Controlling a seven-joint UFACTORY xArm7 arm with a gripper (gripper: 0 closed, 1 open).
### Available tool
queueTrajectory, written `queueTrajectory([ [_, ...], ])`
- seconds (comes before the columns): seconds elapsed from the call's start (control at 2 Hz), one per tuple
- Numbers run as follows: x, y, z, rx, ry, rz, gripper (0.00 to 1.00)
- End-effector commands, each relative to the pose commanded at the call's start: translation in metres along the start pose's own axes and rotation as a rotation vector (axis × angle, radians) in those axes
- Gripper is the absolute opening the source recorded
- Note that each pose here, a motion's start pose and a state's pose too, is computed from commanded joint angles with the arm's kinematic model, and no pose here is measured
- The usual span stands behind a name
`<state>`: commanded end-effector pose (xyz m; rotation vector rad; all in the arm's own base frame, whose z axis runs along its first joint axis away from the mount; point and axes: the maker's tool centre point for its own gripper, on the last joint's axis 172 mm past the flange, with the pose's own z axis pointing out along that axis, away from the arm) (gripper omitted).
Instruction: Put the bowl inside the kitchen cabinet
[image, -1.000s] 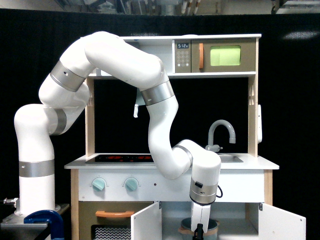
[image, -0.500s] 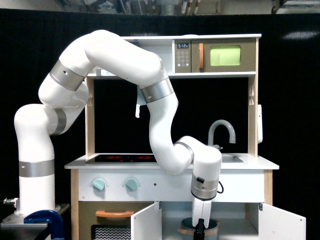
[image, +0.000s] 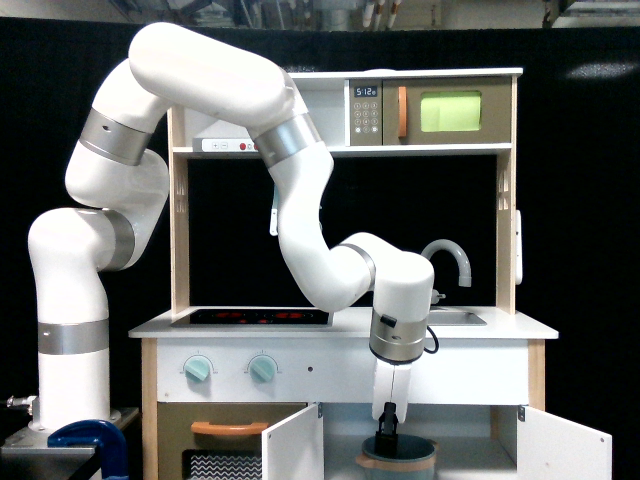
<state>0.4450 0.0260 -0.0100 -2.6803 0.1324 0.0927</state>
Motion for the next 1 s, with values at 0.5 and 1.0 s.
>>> queueTrajectory([
  [0.5,-0.061,0.071,-0.136,0.000,0.000,0.000,1.00],
  [1.0,-0.065,0.064,-0.178,0.000,0.000,0.000,1.00],
])
